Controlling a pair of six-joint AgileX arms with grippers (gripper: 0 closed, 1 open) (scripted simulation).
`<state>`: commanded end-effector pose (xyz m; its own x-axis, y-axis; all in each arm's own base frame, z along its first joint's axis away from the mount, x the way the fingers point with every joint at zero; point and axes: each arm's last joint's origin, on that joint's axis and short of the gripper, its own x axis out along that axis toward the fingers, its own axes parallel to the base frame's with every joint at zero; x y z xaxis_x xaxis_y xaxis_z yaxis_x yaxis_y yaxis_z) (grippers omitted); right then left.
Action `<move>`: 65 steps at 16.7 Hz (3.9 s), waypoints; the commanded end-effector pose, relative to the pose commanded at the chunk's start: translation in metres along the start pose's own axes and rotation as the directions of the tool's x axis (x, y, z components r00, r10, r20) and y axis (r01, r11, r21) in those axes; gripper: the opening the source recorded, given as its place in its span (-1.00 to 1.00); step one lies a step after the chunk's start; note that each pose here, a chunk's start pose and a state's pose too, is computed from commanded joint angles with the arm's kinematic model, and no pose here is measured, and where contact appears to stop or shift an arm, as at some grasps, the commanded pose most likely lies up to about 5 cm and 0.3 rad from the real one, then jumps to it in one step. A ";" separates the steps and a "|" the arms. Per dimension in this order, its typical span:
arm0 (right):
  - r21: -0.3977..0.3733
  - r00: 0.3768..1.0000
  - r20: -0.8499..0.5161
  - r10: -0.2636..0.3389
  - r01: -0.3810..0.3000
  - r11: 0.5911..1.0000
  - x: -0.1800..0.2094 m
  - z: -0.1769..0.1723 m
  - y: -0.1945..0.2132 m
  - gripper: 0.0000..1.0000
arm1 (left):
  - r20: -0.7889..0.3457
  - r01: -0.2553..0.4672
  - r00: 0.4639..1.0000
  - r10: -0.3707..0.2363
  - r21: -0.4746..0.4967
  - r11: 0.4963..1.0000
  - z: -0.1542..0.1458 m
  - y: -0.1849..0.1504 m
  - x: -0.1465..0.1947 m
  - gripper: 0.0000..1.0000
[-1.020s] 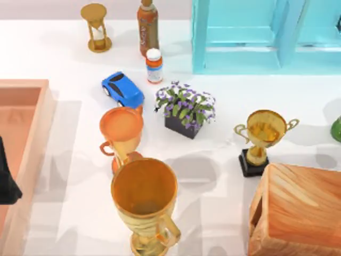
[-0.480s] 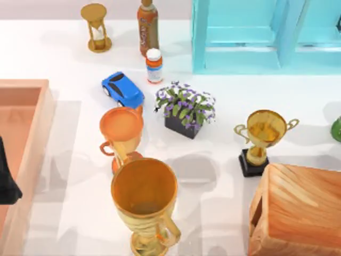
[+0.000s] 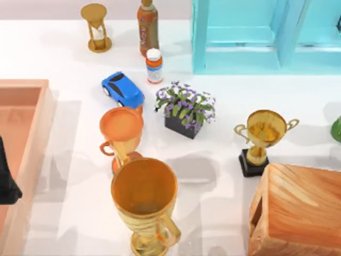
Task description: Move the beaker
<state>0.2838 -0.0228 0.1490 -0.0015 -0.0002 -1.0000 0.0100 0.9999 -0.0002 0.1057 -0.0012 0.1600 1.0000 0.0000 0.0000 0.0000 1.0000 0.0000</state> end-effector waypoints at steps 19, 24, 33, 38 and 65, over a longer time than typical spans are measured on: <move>0.075 0.998 -0.067 -0.008 0.013 0.997 -0.035 0.000 -0.073 -1.00 | 0.000 0.000 1.000 0.000 0.000 1.000 0.000 0.000 0.000 1.00; 0.097 0.998 -0.045 -0.041 0.045 0.994 -0.070 -0.002 -0.167 -1.00 | 0.000 0.000 1.000 0.000 0.000 1.000 0.000 0.000 0.000 1.00; 0.000 0.997 -0.002 -0.072 0.072 0.997 -0.071 0.001 -0.237 -1.00 | 0.000 0.000 1.000 0.000 0.000 1.000 0.000 0.000 0.000 1.00; -0.002 0.997 -0.004 -0.071 0.071 0.997 -0.061 0.002 -0.236 -1.00 | 0.000 0.000 1.000 0.000 0.000 1.000 0.000 0.000 0.000 1.00; 0.000 0.997 -0.002 -0.072 0.072 0.997 -0.006 0.001 -0.234 1.00 | 0.000 0.000 1.000 0.000 0.000 1.000 0.000 0.000 0.000 1.00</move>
<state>0.2823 -0.2567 0.1554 -0.0042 -0.0722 -0.9974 0.0098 0.9973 -0.0722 0.1057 -0.0012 0.1600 1.0000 0.0000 0.0000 0.0000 1.0000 0.0000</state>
